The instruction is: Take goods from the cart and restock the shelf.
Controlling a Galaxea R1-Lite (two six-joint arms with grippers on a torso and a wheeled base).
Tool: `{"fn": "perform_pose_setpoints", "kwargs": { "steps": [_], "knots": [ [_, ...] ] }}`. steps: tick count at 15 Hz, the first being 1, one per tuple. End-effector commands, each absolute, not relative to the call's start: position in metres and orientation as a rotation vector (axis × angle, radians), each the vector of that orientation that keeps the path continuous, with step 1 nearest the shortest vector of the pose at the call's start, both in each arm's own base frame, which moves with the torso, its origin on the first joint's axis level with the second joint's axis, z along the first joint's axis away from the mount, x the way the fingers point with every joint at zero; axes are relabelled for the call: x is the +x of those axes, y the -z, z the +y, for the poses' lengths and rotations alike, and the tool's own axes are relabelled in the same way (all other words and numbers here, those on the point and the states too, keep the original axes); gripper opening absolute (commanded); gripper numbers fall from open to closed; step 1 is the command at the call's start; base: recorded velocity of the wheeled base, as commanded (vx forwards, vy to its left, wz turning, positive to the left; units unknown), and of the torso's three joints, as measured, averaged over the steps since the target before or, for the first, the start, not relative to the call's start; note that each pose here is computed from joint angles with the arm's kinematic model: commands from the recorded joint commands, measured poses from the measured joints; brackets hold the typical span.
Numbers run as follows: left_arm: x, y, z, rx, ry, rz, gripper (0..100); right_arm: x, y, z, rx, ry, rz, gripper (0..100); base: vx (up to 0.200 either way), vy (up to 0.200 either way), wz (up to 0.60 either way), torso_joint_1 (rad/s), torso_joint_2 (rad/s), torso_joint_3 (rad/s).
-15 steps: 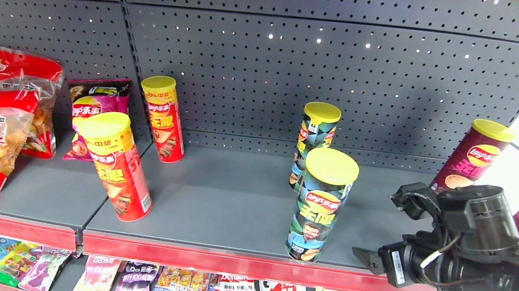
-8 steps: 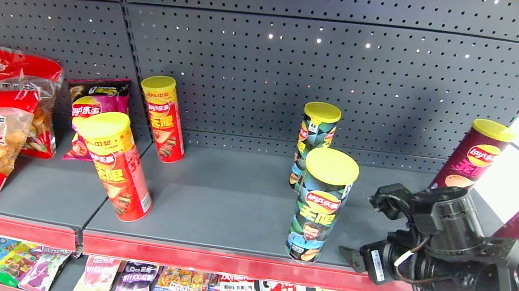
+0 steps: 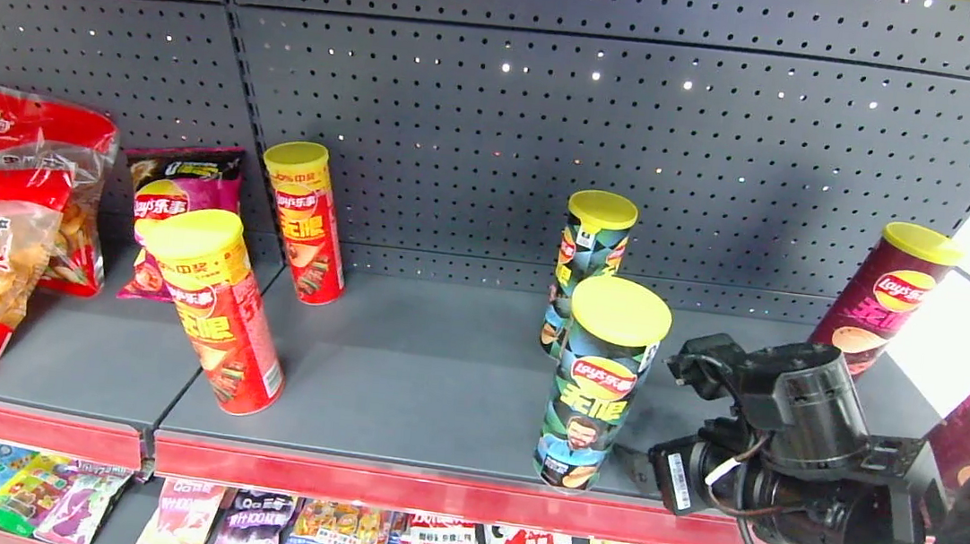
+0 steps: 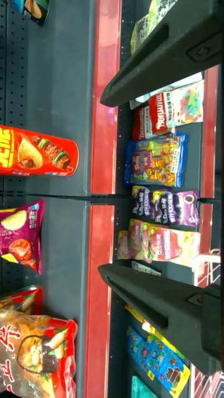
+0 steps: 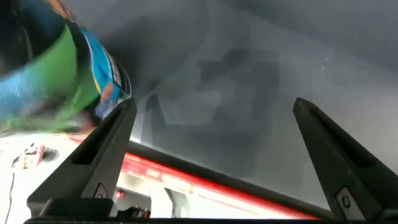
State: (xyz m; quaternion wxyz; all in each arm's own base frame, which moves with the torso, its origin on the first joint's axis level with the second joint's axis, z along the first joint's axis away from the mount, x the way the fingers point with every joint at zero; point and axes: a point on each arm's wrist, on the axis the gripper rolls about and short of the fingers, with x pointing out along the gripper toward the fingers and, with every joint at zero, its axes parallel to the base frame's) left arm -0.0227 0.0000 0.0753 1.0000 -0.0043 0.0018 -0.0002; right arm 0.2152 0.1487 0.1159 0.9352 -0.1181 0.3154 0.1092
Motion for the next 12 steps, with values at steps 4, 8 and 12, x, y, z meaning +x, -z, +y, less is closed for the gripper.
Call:
{"fn": "perform_pose_setpoints", "kwargs": {
  "steps": [4, 8, 12],
  "knots": [
    [-0.023, -0.075, 0.000, -0.009, 0.000, 0.003, 100, 0.216, -0.115, 0.157, -0.249, -0.246, 0.642, 100, 0.000, 0.000, 0.00, 0.000, 0.00, 0.000],
    [-0.023, -0.075, 0.000, -0.009, 0.000, 0.003, 100, 0.218, -0.116, 0.161, -0.249, -0.252, 0.633, 100, 0.000, 0.000, 0.00, 0.000, 0.00, 0.000],
    [-0.023, -0.075, 0.000, -0.009, 0.000, 0.003, 100, 0.217, -0.117, 0.165, -0.246, -0.267, 0.616, 100, 0.000, 0.000, 0.00, 0.000, 0.00, 0.000]
  ]
}}
